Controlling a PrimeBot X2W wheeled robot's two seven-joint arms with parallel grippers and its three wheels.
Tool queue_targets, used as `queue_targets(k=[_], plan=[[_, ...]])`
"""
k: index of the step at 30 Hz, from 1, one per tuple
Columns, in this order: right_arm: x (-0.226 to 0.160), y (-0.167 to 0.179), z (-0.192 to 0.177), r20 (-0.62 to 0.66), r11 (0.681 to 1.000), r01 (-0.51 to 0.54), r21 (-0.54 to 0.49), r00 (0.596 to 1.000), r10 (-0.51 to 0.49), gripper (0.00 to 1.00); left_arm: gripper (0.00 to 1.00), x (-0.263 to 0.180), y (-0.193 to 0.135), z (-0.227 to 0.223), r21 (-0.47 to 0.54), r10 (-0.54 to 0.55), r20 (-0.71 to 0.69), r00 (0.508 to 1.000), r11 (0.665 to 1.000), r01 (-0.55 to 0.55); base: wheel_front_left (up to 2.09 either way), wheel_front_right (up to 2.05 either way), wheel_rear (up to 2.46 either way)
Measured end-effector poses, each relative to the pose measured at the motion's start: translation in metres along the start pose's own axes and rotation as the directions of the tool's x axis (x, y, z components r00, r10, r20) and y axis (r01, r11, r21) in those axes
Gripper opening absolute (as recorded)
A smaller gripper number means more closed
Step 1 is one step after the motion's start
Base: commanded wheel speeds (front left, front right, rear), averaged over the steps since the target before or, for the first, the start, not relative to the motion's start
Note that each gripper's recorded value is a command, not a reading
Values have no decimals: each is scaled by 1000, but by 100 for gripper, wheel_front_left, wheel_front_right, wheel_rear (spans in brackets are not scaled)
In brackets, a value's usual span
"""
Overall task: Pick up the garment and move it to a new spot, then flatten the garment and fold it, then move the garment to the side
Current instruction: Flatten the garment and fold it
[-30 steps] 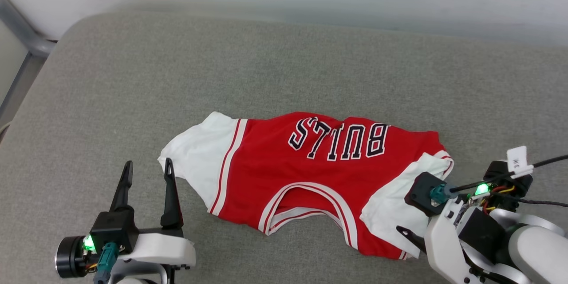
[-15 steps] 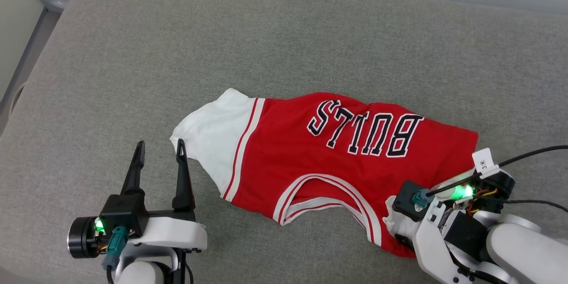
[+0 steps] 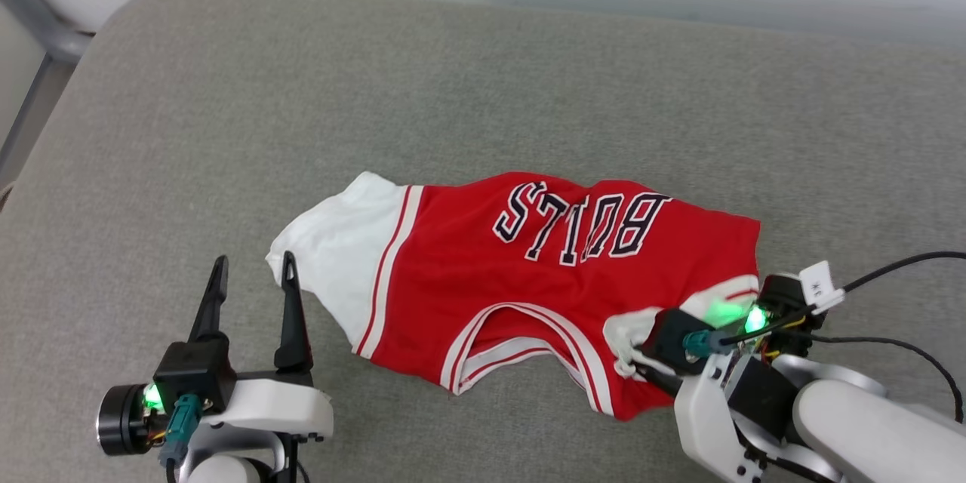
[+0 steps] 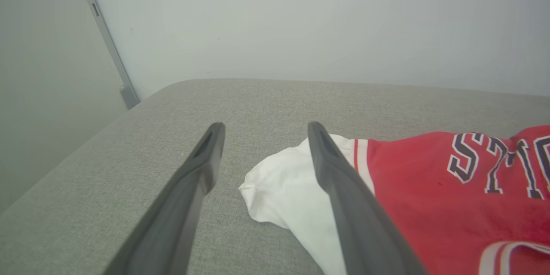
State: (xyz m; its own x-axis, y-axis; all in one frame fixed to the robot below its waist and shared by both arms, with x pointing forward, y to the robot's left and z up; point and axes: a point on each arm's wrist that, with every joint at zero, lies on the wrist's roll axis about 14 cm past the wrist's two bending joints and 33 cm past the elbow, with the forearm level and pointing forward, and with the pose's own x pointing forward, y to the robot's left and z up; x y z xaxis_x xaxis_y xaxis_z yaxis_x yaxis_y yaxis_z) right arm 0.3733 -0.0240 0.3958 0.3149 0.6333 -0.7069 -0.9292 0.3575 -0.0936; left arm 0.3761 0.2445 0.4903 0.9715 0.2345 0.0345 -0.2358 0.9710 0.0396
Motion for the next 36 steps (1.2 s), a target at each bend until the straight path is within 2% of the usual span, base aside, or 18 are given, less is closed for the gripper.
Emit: queue_targets(k=[4,9,13,16,21,25,29,32,36], plan=[[-23,-15,27,137,995,91,31,986,-95,0,100,-3,-6,3,-2,-26,8,1000,1000,26,0,0,0],[-57,-32,51,299,970,191,148,926,-228,0,100,-6,-17,5,-10,-61,17,998,998,61,0,0,0],[-87,-51,61,397,922,265,282,843,-364,0,100,-5,-27,9,-19,-90,29,996,996,90,0,0,0],[-110,-68,61,445,858,305,412,755,-482,0,100,-6,-31,8,-21,-103,27,994,994,104,0,0,0],[-147,-97,35,430,692,352,631,584,-688,0,100,-6,-36,9,-24,-120,31,992,992,121,0,0,0],[-168,-111,-6,329,520,366,772,470,-819,0,100,-7,-39,6,-25,-128,22,992,991,128,0,0,0],[-191,-120,-58,182,316,372,873,352,-918,0,100,-7,-41,4,-26,-133,16,991,991,134,0,0,0],[-200,-117,-101,55,174,382,908,303,-951,0,100,-6,-42,2,-26,-136,11,991,990,137,0,0,0],[-203,-104,-145,-81,36,391,920,277,-958,0,100,-7,-42,0,-26,-136,6,991,990,136,0,0,0]])
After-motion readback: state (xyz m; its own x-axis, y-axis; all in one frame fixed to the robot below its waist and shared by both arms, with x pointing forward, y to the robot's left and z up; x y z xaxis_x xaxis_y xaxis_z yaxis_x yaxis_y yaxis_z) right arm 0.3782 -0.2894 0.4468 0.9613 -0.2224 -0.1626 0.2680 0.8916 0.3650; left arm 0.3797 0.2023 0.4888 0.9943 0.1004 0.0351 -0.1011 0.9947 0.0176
